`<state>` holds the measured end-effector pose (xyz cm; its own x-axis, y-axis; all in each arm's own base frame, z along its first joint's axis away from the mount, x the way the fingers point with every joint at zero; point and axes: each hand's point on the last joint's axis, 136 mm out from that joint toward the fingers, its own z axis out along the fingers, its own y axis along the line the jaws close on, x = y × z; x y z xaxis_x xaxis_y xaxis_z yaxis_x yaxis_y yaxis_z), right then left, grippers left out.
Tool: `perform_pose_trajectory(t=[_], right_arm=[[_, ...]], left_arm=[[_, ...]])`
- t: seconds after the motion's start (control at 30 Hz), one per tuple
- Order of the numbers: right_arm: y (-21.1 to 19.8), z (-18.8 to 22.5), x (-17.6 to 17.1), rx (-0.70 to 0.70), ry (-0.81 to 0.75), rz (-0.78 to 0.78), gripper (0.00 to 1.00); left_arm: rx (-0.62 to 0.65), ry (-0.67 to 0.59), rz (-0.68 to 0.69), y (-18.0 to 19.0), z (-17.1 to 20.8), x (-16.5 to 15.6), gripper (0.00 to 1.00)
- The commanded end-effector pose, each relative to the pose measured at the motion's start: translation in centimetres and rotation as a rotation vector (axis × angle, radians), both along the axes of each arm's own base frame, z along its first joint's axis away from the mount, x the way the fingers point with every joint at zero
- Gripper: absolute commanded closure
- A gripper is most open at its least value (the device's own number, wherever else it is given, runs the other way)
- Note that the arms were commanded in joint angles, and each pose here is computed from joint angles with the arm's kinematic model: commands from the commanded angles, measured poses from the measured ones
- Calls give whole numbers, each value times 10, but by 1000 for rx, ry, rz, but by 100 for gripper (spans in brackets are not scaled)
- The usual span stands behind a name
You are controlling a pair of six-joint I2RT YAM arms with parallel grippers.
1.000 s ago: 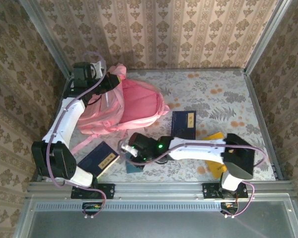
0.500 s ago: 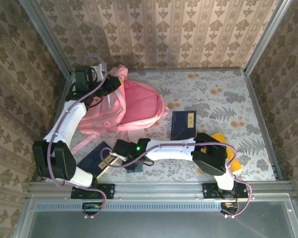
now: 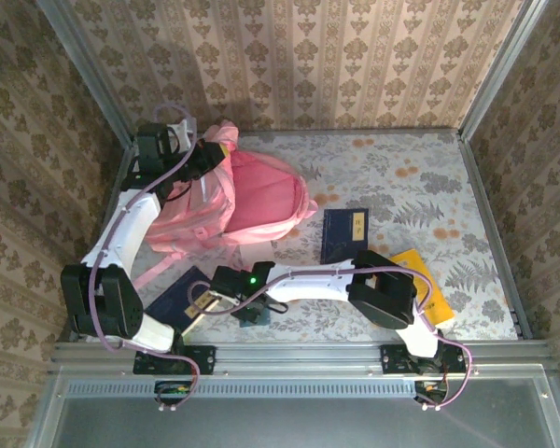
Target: Pack the student bag
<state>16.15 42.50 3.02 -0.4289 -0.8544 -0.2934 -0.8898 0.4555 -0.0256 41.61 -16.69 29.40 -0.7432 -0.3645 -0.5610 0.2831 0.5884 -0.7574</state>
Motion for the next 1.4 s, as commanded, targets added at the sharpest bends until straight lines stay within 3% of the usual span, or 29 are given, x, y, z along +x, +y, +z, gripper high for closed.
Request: perform_pose_trajectory(t=[0.0,0.27,0.47,0.5,0.6,0.67,1.0,1.37], right_arm=[[-41,-14,-6,-98,58,-62,79],[-87,-4,-16,-100,99,-58,79],[-98,17,-12,-76,78,-42,77],[-97,24,-12,-60,79,-49,71],[-89,40,-11,-4,77,-95,39],[-82,46,-10,22,67,-126,30],[-71,31,29,-86,-184,-241,5],[-99,6,36,-185,-264,-276,0]], left_arm=[[-25,-67,-4,1,17,2,100],[-30,-62,-5,2,17,3,100],[-34,-57,-3,2,15,5,100],[-34,-58,-3,2,15,5,100],[-37,-56,-4,3,15,5,100],[-42,-56,-3,3,16,6,100],[-53,-57,-4,4,18,5,100],[-68,-56,-11,3,20,4,100]])
